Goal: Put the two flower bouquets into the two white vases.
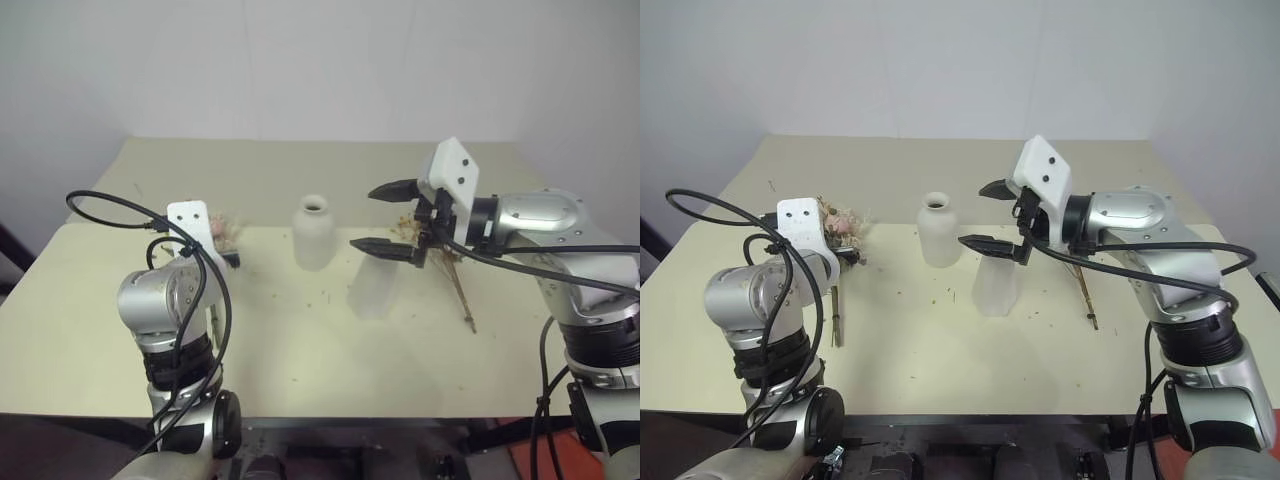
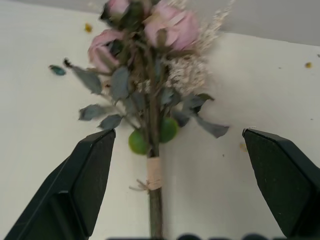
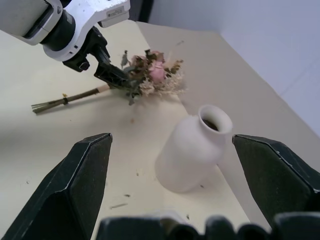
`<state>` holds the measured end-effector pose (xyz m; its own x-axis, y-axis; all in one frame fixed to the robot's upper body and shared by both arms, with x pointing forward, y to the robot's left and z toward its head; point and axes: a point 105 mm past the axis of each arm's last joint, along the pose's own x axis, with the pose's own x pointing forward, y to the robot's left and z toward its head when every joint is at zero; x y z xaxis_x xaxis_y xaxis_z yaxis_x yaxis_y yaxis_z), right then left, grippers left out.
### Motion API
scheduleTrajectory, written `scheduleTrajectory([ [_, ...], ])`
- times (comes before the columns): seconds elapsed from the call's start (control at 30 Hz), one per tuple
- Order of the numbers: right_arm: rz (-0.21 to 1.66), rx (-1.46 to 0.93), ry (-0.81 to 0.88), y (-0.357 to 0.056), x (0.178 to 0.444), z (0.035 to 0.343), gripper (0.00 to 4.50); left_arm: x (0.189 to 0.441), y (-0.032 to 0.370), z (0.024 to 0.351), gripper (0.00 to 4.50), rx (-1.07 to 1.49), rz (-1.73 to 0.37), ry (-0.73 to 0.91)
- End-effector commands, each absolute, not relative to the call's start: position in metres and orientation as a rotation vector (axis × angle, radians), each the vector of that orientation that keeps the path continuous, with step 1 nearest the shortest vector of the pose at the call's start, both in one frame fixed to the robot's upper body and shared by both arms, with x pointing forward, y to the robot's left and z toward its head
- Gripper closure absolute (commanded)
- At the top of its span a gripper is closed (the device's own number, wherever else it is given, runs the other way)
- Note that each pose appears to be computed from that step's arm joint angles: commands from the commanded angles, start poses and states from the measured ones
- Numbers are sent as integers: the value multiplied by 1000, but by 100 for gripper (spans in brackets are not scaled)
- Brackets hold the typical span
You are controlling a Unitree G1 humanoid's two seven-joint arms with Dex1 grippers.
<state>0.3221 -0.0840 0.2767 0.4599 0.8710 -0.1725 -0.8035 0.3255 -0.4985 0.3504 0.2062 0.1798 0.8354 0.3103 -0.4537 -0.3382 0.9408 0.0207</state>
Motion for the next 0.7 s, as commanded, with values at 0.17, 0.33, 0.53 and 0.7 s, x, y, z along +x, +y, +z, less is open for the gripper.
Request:
scheduleTrajectory([
  [0.17, 1085, -597, -212, -81, 322, 293, 0, 351, 230, 176, 5, -137, 416, 515],
  [0.33, 1055, -596, -209, -86, 322, 295, 0, 363, 217, 166, 5, -157, 262, 586],
  [0.53, 1000, -602, -190, -94, 322, 294, 0, 373, 211, 151, 56, -202, 227, 705],
  [0.7, 961, -595, -184, -99, 322, 294, 0, 374, 219, 145, 208, -184, 223, 762],
])
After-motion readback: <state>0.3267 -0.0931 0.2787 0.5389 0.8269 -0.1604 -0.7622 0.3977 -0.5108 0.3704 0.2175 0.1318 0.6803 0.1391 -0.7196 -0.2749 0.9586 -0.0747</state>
